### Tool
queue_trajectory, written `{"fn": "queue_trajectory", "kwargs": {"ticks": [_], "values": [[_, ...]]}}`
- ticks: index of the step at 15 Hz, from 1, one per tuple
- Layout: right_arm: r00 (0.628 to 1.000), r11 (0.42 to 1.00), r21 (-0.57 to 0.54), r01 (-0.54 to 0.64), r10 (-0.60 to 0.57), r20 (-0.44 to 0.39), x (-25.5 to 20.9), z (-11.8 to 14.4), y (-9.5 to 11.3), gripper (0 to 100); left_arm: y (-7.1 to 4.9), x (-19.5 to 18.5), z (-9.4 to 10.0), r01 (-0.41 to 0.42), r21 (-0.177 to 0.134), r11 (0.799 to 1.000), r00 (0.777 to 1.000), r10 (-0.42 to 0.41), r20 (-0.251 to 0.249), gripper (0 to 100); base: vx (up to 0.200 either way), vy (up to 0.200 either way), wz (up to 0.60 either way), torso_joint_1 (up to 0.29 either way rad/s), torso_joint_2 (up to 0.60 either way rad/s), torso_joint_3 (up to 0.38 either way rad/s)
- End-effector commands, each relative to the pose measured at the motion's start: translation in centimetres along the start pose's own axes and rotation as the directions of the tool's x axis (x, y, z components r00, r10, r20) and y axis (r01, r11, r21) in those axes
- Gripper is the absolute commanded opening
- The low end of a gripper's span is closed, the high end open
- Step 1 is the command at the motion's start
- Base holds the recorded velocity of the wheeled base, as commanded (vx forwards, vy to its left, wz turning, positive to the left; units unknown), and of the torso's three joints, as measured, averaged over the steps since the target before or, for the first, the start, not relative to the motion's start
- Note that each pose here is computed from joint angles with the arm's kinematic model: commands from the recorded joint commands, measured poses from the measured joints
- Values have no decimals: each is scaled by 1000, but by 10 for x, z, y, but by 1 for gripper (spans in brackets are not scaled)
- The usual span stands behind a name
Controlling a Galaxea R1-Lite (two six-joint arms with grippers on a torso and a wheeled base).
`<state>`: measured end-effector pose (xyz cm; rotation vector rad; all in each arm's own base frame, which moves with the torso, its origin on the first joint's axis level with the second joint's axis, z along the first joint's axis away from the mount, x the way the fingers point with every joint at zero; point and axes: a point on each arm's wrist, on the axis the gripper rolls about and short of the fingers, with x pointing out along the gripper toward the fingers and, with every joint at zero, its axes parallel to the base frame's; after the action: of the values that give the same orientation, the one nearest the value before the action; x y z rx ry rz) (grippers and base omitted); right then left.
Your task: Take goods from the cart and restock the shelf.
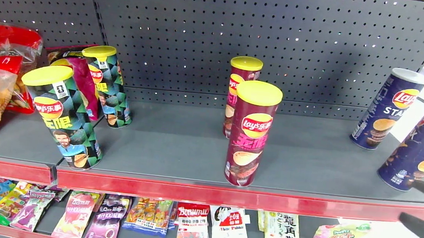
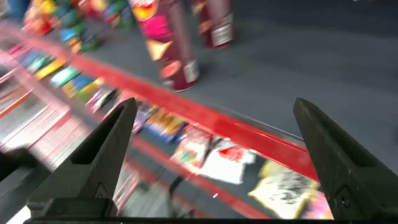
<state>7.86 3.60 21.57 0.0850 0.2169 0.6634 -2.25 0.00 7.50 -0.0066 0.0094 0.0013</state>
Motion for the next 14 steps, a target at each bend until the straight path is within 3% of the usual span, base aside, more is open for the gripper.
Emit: {"fn": "queue_trajectory", "kwargs": {"ticks": [1,6,10,11,14], "values": [[962,995,44,-95,103,-254,75,-11,1,100,0,0,0,0,0,1000,1000,0,2,100,0,0,0,0,0,0],[932,996,39,-77,86,-351,120,-20,9,100,0,0,0,0,-1,1000,1000,0,2,100,0,0,0,0,0,0],[916,999,8,31,-25,-399,144,-27,4,100,0,0,0,0,-1,1000,1000,0,0,100,0,0,0,0,0,0],[912,995,-19,93,-93,-400,154,-26,0,100,0,0,0,0,-1,1000,1000,0,0,100,0,0,0,0,0,0],[906,988,-45,146,-152,-395,165,-23,-2,100,0,0,0,0,0,1000,1000,0,0,100,0,0,0,0,0,0]]}}
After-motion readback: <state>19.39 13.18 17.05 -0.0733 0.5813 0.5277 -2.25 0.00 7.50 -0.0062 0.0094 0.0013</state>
